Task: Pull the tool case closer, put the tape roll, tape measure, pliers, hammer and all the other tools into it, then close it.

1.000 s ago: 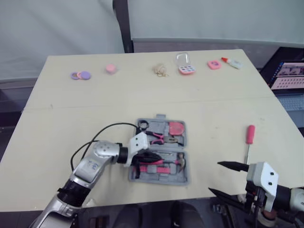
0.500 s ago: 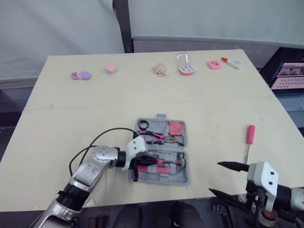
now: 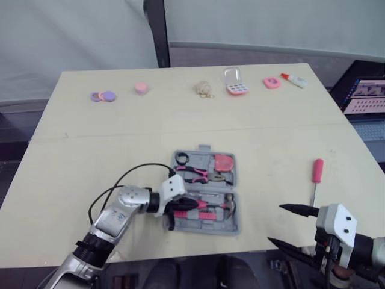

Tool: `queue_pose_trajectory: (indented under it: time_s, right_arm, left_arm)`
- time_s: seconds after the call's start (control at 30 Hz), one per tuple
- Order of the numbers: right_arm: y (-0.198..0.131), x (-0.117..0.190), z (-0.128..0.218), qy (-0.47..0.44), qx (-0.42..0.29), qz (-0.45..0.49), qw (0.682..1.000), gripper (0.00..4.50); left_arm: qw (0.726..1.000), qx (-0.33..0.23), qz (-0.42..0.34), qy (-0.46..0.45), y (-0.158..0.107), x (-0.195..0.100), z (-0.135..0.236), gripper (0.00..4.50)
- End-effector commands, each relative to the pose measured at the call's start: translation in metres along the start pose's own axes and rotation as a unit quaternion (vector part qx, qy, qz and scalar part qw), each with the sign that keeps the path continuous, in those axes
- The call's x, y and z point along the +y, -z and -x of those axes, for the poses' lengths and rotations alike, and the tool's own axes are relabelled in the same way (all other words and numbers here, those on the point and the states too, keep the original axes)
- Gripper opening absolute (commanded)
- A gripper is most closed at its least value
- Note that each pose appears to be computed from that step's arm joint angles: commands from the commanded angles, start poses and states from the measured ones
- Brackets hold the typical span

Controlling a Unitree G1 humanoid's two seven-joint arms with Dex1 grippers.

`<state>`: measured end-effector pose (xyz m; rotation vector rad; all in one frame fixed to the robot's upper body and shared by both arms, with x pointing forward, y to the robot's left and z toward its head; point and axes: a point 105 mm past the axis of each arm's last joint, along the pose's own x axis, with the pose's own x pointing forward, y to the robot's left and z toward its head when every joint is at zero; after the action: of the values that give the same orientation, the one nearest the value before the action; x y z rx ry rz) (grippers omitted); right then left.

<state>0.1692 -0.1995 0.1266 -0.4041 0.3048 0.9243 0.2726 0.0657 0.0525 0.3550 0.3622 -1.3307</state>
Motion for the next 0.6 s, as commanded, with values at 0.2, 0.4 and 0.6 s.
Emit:
queue_pose_trajectory:
  time_s: [0.2, 0.4, 0.6]
  right_arm:
    - [-0.005, 0.001, 0.005, -0.003, -0.003, 0.010, 1.000, 4.50]
    - [-0.004, 0.001, 0.007, -0.003, -0.002, 0.008, 1.000, 4.50]
    - [-0.004, 0.002, 0.006, -0.004, -0.003, 0.008, 1.000, 4.50]
  left_arm:
    - [0.996, 0.066, 0.052, 0.001, 0.042, -0.008, -0.009, 0.06]
    - [0.996, 0.000, 0.090, 0.006, 0.023, -0.006, -0.007, 0.06]
    - [0.993, -0.083, 0.085, 0.009, -0.020, 0.000, 0.010, 0.06]
